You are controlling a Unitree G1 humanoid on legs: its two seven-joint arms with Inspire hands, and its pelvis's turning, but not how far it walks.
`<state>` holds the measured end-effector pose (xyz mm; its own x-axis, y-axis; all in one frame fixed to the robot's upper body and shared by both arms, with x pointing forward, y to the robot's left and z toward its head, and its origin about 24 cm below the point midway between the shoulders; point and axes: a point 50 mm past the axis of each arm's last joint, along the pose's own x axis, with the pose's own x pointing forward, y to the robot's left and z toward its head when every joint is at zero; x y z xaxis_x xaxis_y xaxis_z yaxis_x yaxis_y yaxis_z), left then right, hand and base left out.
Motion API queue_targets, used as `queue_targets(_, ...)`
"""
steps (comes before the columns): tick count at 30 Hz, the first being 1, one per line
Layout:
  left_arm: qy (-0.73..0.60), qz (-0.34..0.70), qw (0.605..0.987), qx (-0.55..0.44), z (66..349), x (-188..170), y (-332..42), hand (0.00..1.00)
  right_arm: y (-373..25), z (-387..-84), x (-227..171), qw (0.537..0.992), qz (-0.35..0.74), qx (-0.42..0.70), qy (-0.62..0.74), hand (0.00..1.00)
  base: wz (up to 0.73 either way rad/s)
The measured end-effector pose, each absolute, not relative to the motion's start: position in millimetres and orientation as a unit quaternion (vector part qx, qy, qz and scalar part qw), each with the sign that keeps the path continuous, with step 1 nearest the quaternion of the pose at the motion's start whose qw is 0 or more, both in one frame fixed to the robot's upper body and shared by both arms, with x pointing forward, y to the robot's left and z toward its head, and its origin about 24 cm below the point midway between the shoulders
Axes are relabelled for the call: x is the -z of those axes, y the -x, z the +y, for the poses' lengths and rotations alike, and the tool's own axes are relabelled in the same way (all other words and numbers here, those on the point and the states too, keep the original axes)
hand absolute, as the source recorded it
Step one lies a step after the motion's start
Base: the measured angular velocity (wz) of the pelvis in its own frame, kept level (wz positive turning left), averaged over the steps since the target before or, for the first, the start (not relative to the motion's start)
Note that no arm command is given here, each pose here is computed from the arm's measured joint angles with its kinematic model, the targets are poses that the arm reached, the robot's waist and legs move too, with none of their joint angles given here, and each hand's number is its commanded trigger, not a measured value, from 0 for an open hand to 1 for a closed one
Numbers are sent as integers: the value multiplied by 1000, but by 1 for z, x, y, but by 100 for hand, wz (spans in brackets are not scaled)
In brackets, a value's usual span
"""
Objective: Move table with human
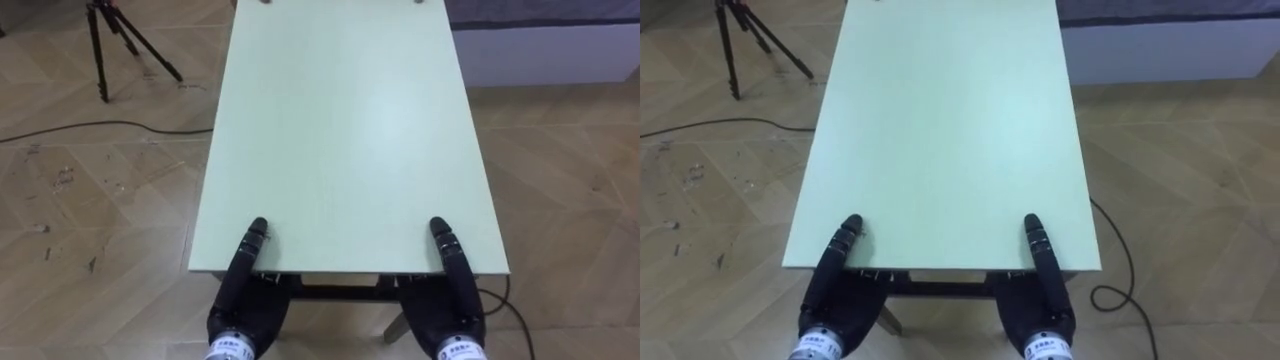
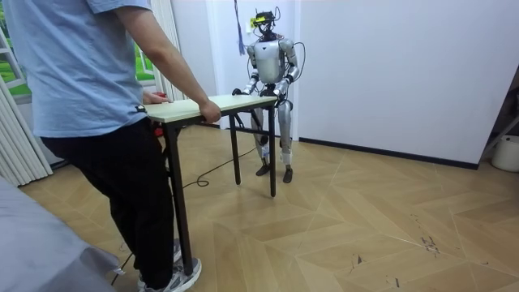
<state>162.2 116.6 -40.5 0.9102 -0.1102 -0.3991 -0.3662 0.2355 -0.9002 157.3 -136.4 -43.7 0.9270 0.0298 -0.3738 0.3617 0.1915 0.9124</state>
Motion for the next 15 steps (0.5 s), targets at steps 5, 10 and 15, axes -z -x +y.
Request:
queue_targets(5,615,182,764,-72,116,40,-161,100,-154,-135,44,755,144,101,-631,100,-11)
queue_targets(10,630,168,754,-78,121,43,-150,100,-157,-132,43,764,150,75,-623,100,-46)
queue_targets(15,630,171,755,-62,117,40,-157,100,-160,-136,41,766,137,75,-623,100,38)
